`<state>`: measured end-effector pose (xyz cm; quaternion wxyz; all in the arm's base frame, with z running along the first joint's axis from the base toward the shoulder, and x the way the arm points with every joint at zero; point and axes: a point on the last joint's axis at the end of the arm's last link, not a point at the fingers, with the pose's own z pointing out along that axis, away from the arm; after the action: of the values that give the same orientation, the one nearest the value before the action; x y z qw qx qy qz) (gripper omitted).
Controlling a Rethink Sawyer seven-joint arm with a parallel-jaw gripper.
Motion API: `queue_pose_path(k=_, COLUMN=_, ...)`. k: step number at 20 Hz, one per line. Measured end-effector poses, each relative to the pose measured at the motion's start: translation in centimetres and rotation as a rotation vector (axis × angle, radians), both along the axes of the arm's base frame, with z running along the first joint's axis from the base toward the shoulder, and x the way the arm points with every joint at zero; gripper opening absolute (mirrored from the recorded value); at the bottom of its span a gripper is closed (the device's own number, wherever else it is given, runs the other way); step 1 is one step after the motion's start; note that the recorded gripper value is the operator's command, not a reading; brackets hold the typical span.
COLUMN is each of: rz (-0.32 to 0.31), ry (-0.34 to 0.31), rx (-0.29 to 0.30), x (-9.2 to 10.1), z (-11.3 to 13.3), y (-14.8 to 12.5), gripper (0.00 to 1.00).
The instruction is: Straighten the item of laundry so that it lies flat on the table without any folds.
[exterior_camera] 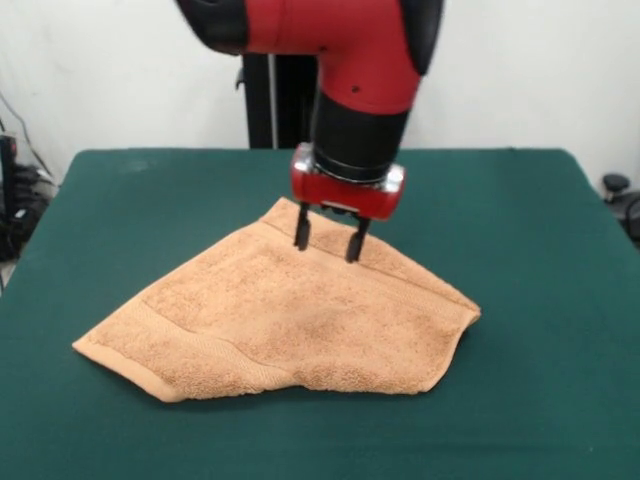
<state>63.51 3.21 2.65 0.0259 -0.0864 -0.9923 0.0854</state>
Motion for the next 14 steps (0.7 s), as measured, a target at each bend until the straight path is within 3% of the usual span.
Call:
queue_pose_path(k=5, rz=0.11, ry=-0.039, rx=-0.007, x=-0.3, z=-0.8, y=4.3, gripper=1.0)
queue_pose_path(k=14, rz=0.2, ry=-0.031, rx=0.005, x=-2.0, z=-3.8, y=8.3, gripper=1.0)
